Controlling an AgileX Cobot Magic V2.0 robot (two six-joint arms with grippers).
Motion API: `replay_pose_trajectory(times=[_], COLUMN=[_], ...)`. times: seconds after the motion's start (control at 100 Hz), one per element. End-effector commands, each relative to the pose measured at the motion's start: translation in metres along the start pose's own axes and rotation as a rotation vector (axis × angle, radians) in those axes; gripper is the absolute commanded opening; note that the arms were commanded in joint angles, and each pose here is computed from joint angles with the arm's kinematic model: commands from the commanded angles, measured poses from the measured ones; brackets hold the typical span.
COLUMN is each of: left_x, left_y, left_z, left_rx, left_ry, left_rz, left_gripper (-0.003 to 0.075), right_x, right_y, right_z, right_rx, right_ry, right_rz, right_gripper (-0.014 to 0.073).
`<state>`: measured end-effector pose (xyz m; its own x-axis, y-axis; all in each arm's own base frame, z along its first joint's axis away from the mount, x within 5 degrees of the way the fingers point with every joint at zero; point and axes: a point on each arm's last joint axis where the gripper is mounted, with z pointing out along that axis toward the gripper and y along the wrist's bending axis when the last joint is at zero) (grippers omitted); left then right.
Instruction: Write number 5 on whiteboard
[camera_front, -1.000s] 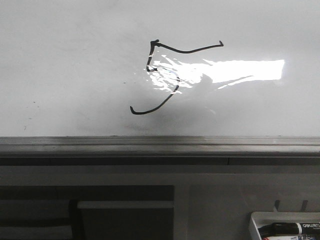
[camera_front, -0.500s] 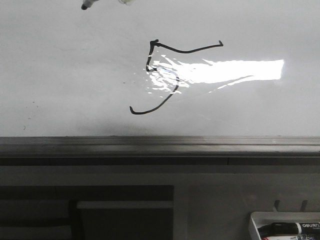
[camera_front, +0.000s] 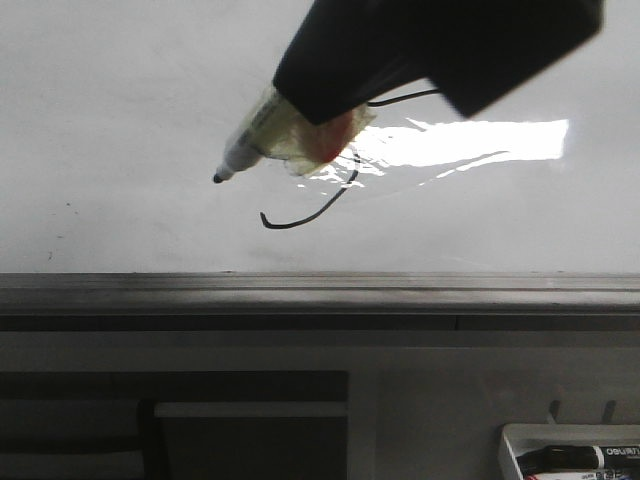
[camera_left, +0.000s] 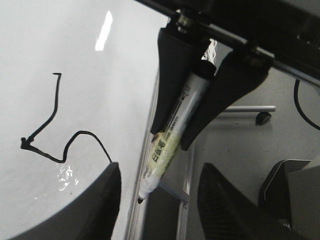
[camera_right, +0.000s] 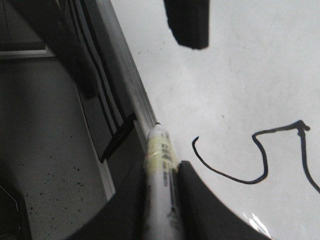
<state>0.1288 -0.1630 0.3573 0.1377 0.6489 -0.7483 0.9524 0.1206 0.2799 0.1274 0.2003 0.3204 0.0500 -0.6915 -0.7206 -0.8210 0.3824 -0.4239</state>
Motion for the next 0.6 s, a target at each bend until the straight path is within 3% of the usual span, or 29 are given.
replay_pose_trajectory(times=[0.0, 0.24, 0.46, 0.59], left_x=[-0.006, -0.002, 0.0, 0.003], left_y=[0.003, 0.005, 0.005, 0.003], left_z=[0.0, 0.01, 0.015, 0.018], left_rx=[-0.01, 0.009, 0.031, 0.069], left_ry=[-0.025, 0.003, 0.023, 0.05], left_rz=[0.0, -0.011, -0.017, -0.021], left_gripper=[0.0323, 0.0323, 0.0323, 0.0323], right_x=[-0.014, 0.0, -0.015, -0.017], right_y=[-0.004, -0.003, 0.003, 0.003], right_z=[-0.007, 0.0, -0.013, -0.017], right_rx=[0.012, 0.001, -0.022, -0.025], right_ry=[-0.137, -0.103, -0.26, -0.274], right_rz=[-0.02, 0.026, 0.017, 0.015], right_gripper=[-0.0069, -0.0069, -0.0069, -0.0069])
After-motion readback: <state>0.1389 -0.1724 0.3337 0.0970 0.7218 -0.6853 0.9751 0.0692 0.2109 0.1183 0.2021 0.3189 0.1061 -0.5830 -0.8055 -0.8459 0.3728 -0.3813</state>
